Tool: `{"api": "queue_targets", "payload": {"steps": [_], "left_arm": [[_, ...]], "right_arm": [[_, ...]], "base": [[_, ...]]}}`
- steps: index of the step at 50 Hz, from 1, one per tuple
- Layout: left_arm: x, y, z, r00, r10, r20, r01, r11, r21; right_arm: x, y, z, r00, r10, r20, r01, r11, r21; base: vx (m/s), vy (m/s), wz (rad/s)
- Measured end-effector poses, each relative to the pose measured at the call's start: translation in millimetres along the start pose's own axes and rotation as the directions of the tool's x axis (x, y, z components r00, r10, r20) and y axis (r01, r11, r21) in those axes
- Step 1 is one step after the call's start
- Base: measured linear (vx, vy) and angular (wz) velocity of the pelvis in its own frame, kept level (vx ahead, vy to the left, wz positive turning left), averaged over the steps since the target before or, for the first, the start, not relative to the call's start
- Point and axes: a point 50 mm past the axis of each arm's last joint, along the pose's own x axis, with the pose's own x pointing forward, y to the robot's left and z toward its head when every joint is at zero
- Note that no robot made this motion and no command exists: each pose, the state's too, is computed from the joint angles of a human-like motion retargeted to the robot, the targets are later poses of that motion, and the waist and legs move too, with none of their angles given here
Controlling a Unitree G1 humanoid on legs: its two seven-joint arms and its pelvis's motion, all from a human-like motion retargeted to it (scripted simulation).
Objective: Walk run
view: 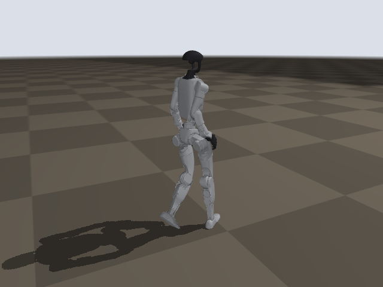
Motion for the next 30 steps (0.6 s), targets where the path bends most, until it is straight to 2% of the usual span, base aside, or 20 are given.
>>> {"api": "queue_targets", "payload": {"steps": [3,8,10,12,16,20,25,30], "left_arm": [[8.5,7.9,14.3,1.000,0.016,0.014,-0.016,0.999,0.045],[3.2,29.9,26.8,0.957,0.283,0.071,-0.291,0.936,0.199],[0.6,37.3,32.9,0.921,0.370,0.121,-0.388,0.895,0.218],[-1.5,40.3,35.5,0.909,0.386,0.154,-0.414,0.877,0.242],[-2.5,40.6,33.5,0.927,0.342,0.156,-0.374,0.880,0.294],[0.0,35.5,27.9,0.947,0.302,0.111,-0.321,0.905,0.280],[1.6,31.5,25.0,0.963,0.258,0.074,-0.267,0.948,0.171],[3.7,34.1,20.7,0.984,0.174,0.035,-0.177,0.956,0.234]], "right_arm": [[-0.5,-1.8,-10.5,0.996,-0.035,-0.077,0.038,0.998,0.047],[-4.5,19.6,-27.7,0.967,0.141,-0.214,-0.117,0.985,0.124],[-7.3,18.7,-27.5,0.966,0.168,-0.199,-0.146,0.982,0.119],[-11.2,16.1,-27.8,0.970,0.153,-0.190,-0.139,0.987,0.086],[-17.3,17.4,-32.7,0.964,0.136,-0.227,-0.138,0.990,0.008],[-18.8,35.5,-36.7,0.946,0.174,-0.273,-0.169,0.985,0.043],[-18.4,53.3,-27.7,0.962,0.168,-0.215,-0.154,0.985,0.083],[-2.7,45.8,-6.0,0.983,0.154,-0.098,-0.156,0.988,-0.007]], "base": [[0.53,0.46,3.61],[0.69,-0.21,1.19],[0.61,0.03,1.69],[0.67,0.02,1.84],[0.80,0.01,1.55],[1.00,-0.06,1.39],[1.22,0.01,1.74],[1.03,-0.24,1.76]]}}
